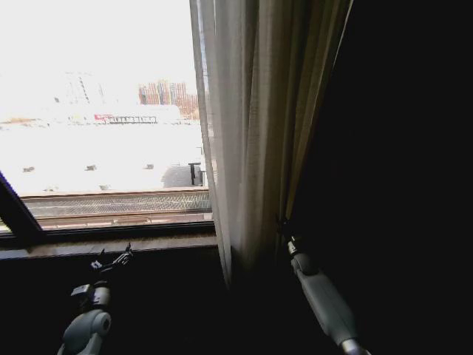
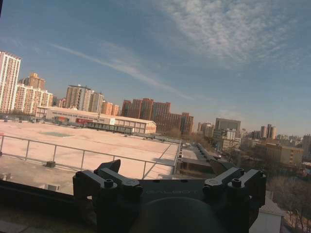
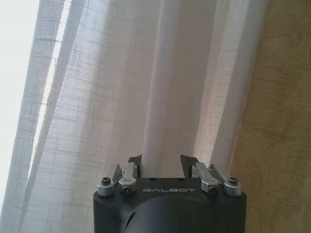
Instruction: Open the curtains by pulling them apart, changing their state from closed to fully open.
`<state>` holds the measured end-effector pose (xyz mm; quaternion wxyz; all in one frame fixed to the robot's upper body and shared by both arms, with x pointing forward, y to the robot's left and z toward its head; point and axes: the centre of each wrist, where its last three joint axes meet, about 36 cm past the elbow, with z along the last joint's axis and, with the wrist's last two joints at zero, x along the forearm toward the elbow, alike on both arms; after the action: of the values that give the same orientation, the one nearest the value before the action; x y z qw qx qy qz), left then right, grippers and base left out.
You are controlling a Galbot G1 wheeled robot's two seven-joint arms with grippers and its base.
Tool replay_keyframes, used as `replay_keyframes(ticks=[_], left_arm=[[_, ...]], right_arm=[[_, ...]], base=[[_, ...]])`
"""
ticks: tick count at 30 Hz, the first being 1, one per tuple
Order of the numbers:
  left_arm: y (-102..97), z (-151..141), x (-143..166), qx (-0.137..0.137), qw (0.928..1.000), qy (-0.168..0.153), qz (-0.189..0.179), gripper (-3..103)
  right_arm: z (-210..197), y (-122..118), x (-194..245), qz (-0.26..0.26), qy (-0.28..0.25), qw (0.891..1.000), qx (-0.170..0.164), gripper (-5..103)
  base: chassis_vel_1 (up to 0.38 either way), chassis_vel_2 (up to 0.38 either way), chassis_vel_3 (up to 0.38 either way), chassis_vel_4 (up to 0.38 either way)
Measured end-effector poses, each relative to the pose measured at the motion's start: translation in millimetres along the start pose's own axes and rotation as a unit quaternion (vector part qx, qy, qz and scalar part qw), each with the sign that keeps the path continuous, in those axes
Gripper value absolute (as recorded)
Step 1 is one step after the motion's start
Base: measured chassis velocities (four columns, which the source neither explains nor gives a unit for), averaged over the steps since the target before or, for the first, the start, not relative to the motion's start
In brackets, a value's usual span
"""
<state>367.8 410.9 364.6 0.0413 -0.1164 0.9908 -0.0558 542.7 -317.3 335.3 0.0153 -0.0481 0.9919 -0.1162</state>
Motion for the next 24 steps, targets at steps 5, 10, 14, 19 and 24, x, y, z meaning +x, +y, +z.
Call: replay_keyframes(ticks=[5, 10, 14, 19, 24], left_arm=[[0.0, 0.0, 0.0, 0.000, 1.0000, 0.000, 0.000, 100], [0.0, 0.0, 0.0, 0.000, 1.0000, 0.000, 0.000, 100], [0.0, 0.0, 0.0, 0.000, 1.0000, 0.000, 0.000, 100], [0.0, 0.0, 0.0, 0.000, 1.0000, 0.000, 0.000, 100], [0.0, 0.0, 0.0, 0.000, 1.0000, 0.000, 0.000, 100]], right_arm=[[5.1, -7.6, 27.9, -0.005, 0.032, 0.999, -0.020, 59], [4.5, -17.7, 55.9, -0.002, 0.043, 0.998, -0.043, 81], [-1.5, -17.4, 70.6, -0.003, 0.038, 0.998, -0.053, 96], [-3.1, -19.5, 80.8, -0.015, 0.029, 0.999, -0.043, 100], [-4.7, -19.4, 81.8, -0.019, 0.020, 0.999, -0.040, 100]], base=[[0.000, 0.000, 0.000, 0.000], [0.000, 0.000, 0.000, 0.000], [0.000, 0.000, 0.000, 0.000], [0.000, 0.000, 0.000, 0.000], [0.000, 0.000, 0.000, 0.000]])
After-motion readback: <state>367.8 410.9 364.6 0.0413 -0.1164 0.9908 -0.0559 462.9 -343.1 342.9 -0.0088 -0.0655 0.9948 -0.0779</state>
